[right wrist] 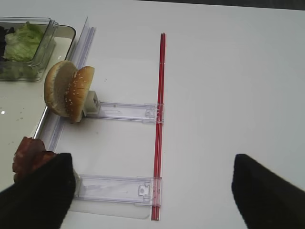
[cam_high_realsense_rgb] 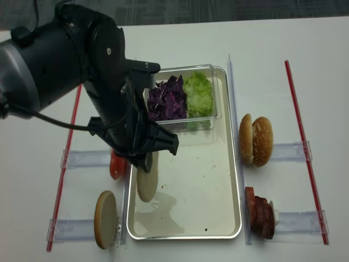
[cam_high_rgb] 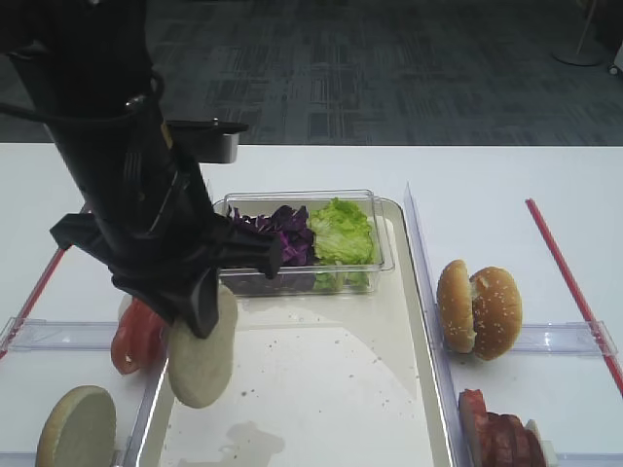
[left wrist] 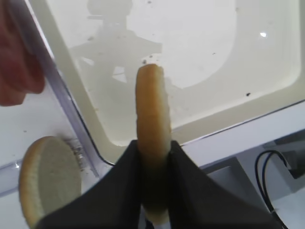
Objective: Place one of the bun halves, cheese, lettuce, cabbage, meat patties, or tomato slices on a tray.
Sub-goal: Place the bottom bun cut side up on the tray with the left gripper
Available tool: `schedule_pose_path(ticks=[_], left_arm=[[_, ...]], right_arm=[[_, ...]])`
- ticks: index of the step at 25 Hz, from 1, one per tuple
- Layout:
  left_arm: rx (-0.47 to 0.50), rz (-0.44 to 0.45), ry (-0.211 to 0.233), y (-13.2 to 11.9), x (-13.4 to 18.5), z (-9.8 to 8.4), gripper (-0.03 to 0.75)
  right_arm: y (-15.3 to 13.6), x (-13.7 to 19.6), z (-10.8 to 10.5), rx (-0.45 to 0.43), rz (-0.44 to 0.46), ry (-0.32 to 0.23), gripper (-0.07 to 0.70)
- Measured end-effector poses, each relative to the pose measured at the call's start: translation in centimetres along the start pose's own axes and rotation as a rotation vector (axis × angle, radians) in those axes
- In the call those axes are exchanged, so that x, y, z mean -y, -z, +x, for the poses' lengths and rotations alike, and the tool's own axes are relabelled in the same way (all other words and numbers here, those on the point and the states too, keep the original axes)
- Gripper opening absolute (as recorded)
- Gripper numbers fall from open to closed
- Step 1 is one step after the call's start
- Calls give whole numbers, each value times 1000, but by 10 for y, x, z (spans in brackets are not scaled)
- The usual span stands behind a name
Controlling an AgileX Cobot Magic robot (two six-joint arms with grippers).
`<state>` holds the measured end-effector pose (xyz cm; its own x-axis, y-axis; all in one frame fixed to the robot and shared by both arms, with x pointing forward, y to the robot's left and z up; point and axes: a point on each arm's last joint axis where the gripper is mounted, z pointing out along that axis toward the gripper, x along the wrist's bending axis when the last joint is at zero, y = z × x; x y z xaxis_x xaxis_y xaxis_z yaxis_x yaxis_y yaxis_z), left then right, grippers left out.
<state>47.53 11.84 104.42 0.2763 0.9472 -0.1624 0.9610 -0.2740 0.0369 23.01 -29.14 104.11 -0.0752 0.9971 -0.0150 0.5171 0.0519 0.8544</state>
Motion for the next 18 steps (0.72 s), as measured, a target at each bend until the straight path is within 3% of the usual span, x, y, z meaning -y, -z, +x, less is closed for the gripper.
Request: schedule_pose_path(ticks=[8,12,18], left_arm=[[149,146,-103,-37,-11,-13,83],[272,160,-108,-42,-20,-6,83],[413,114,-82,-42,-36,18,81]], right_arm=[[0,0,0,0,0,0,678],[0,0,0,0,0,0,678],[0,0,0,0,0,0,678]])
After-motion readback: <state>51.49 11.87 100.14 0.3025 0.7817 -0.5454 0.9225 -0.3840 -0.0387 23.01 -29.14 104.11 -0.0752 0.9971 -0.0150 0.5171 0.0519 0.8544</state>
